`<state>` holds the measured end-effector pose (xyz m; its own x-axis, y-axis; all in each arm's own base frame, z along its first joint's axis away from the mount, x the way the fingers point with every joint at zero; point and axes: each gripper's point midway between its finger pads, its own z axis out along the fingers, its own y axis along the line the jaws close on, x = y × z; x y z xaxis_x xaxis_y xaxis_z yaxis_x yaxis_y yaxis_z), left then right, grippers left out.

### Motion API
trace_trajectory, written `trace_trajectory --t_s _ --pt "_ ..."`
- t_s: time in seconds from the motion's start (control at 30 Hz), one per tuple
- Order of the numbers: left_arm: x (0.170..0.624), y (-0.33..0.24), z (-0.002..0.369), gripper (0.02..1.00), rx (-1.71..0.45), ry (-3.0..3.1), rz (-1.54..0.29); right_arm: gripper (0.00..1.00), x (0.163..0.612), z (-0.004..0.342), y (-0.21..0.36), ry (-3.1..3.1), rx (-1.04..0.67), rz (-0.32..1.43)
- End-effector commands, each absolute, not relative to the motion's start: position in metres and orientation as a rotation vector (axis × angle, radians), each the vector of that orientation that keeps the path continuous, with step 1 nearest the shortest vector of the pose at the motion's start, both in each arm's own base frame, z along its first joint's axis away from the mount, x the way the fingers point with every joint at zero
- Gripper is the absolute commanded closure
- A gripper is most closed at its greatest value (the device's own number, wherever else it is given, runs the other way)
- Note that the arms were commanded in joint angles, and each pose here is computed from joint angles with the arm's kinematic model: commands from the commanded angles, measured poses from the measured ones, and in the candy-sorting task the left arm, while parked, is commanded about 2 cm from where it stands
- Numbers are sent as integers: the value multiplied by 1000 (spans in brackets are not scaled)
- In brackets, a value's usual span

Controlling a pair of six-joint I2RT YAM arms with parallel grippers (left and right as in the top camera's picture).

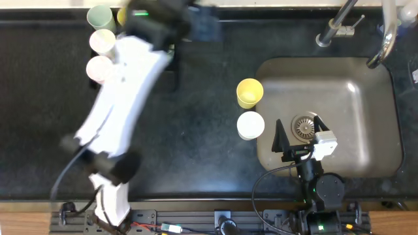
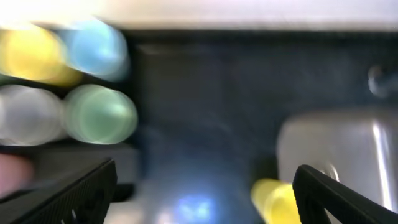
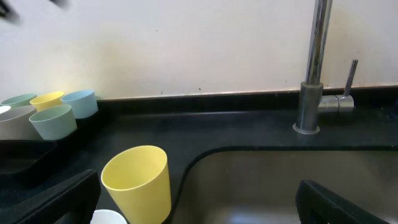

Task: Store Cups

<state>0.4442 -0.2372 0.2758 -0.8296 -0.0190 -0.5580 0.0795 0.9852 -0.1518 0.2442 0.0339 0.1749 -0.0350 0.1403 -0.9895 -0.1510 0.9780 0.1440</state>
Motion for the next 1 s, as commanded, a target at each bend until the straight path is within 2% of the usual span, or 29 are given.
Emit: trace_trajectory --t_s 0.03,0.23,0.63,0.83,1.0 --pt "419 -301 212 86 95 2716 -291 3 245 172 31 1587 -1 222" --pt "394 -334 165 93 196 2866 -338 3 245 172 31 1587 -2 222" --pt "370 -328 147 93 188 2980 -273 3 245 172 31 1587 -1 222" --pt "358 -325 118 91 122 3061 -238 3 245 172 31 1587 -1 222" --pt "370 -333 97 112 120 3018 -260 3 245 172 31 1587 -1 222"
